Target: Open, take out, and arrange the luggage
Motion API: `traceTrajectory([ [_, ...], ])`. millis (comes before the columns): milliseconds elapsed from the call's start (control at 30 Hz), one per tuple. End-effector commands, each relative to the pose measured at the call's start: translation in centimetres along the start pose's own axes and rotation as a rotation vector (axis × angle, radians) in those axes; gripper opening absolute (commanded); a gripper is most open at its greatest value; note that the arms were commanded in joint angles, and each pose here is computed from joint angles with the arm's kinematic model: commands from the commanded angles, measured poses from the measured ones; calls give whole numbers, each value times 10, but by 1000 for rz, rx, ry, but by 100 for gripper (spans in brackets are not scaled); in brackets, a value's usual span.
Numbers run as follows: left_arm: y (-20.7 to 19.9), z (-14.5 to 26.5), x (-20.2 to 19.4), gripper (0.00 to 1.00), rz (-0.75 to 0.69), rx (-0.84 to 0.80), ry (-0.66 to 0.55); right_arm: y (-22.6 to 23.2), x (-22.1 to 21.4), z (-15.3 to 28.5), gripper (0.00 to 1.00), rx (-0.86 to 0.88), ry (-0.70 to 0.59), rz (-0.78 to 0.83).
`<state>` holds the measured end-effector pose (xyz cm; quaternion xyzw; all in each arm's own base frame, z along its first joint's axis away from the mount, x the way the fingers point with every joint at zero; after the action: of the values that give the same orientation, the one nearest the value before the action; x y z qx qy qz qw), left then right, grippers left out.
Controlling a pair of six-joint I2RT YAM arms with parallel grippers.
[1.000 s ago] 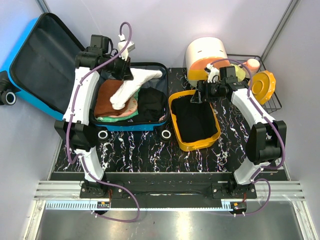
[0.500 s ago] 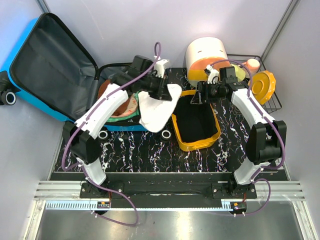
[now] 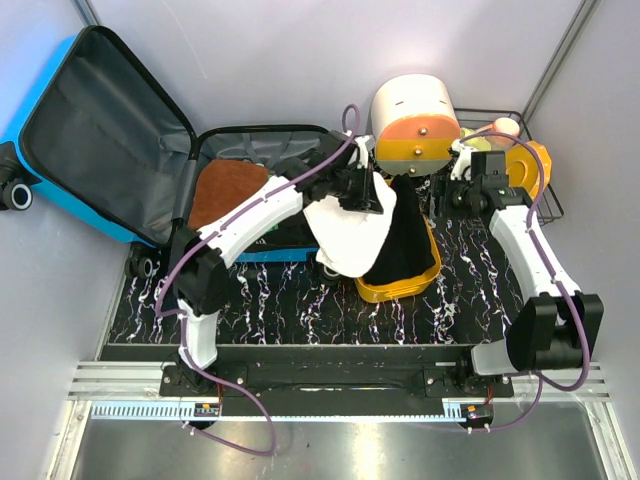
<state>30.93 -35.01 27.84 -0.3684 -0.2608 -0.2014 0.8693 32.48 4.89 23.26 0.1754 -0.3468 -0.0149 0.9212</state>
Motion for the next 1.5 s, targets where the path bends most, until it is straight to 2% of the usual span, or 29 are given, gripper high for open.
traceTrajectory([
  [0, -32, -17, 15, 0, 76, -39, -89, -18, -15, 6, 71, -136, -17, -6],
  [133, -50, -36, 6, 0, 85, -80, -66, -11, -43, 1, 70, -18, 71, -31],
  [267, -67, -59, -10, 0, 52, -120, -46, -14, -60, -10, 63, -4, 139, -66],
  [367, -66, -78, -23, 0, 67, -158, -4, -14, -68, -14, 53, 13, 178, -86],
  [400, -59, -90, -29, 0, 69, -146, 17, -14, -69, -15, 47, 22, 185, -89],
  [533, -36, -121, -54, 0, -52, -150, 94, -10, -76, -11, 30, 48, 218, -105],
  [600, -26, -134, -66, 0, -105, -172, 146, -9, -79, -7, 25, 60, 221, -104],
  [767, -23, -132, -76, 0, -317, -313, 190, -3, -80, -3, 16, 93, 228, -118],
  [800, -31, -123, -75, 0, -348, -395, 206, -2, -81, -3, 15, 98, 235, -127],
  [900, -45, -94, -66, 23, -535, -483, 193, 0, -84, -2, 11, 115, 251, -144],
  [933, -46, -82, -66, 37, -547, -476, 217, 0, -84, -1, 11, 114, 251, -149],
  [967, -51, -65, -55, 62, -579, -474, 189, 0, -84, -1, 11, 114, 249, -150],
  [1067, -52, -12, -22, 99, -618, -488, 112, 0, -83, 2, 13, 108, 241, -148],
  [1167, -27, 44, 12, 99, -643, -447, 31, 1, -79, 7, 32, 100, 218, -129],
  [1200, -17, 60, 22, 99, -685, -424, 2, 3, -73, 11, 43, 104, 190, -103],
  [1233, 14, 82, 28, 99, -635, -359, 9, 3, -68, 14, 48, 96, 170, -89],
  [1300, 44, 117, 37, 99, -660, -267, -23, 5, -53, 21, 60, 95, 119, -52],
  [1333, 75, 147, 39, 99, -610, -187, -29, 6, -48, 23, 68, 93, 102, -42],
  [1400, 115, 173, 39, 96, -623, -66, -22, 11, -33, 28, 73, 101, 61, -13],
  [1433, 146, 198, 35, 95, -553, 9, -13, 11, -28, 28, 76, 102, 50, -11],
  [1467, 161, 210, 30, 94, -532, 38, 1, 12, -23, 29, 78, 101, 38, -6],
])
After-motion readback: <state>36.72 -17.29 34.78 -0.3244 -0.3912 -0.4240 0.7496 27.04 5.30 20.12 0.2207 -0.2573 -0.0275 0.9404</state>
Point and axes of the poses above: each gripper's point midway between its finger pads, its own z axis back along the fingers, its own y axis along the line the jaws close on, x = y × z, the point moved 7 cm from there along z, back along the fingers, and after that the axes turned 7 degrees about -z, right-handed, at the moved point
